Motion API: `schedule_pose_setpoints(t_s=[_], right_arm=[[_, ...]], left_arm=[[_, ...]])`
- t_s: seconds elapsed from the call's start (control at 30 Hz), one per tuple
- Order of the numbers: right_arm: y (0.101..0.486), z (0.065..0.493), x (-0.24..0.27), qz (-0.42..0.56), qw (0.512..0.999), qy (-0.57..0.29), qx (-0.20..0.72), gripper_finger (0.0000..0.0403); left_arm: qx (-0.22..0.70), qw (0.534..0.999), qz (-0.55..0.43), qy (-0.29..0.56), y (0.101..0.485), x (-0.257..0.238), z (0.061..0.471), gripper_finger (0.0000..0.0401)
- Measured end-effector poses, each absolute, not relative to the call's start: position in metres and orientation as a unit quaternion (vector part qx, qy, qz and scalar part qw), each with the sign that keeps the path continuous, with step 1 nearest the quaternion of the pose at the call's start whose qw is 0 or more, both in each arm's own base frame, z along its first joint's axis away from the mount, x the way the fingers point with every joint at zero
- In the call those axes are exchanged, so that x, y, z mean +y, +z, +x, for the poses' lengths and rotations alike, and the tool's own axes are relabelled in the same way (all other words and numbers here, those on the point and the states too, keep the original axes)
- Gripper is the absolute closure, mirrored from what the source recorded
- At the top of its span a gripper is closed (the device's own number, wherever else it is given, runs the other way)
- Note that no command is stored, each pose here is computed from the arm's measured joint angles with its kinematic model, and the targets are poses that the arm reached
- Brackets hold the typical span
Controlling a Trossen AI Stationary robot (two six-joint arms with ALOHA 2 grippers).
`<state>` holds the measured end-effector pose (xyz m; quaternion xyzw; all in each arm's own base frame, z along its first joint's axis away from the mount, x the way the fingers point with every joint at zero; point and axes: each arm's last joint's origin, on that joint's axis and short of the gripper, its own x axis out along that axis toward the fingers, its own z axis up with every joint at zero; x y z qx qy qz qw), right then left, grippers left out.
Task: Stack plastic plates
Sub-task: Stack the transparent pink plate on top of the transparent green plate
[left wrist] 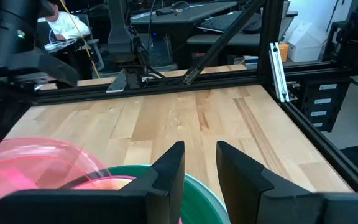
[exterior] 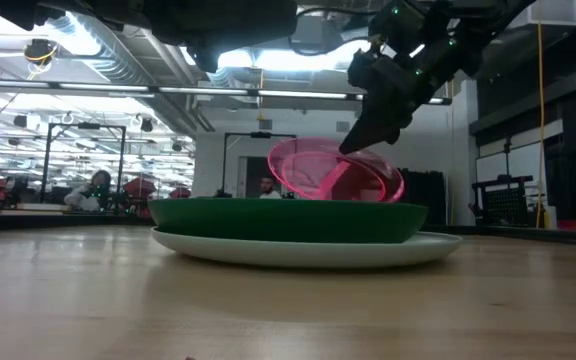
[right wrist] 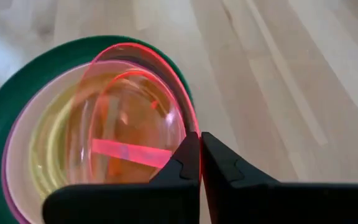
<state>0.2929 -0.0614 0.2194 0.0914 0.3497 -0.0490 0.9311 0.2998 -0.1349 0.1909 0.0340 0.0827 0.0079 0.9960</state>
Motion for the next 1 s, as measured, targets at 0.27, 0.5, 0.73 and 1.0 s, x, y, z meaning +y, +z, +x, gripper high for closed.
schedule_pose_setpoints(t_s=[0.27, 0.5, 0.73, 1.0], right_arm=[[0.22, 0.303, -0.043, 0.082, 0.941, -0.026, 0.326, 0.0403], [0.201, 0.32, -0.033, 0.088, 0.943, -0.009, 0.322, 0.0403], [0.182, 0.328, -0.034, 0.101, 0.934, 0.009, 0.341, 0.0403], [0.179, 0.326, -0.033, 0.103, 0.929, 0.008, 0.355, 0.0402]], left_arm=[[0.083, 0.996, 0.032, 0.01, 0.191, -0.133, 0.301, 0.0315], [0.082, 0.996, 0.03, 0.01, 0.191, -0.133, 0.301, 0.0315], [0.081, 0.996, 0.03, 0.011, 0.191, -0.133, 0.301, 0.0315], [0.081, 0.996, 0.03, 0.011, 0.191, -0.133, 0.301, 0.0315]])
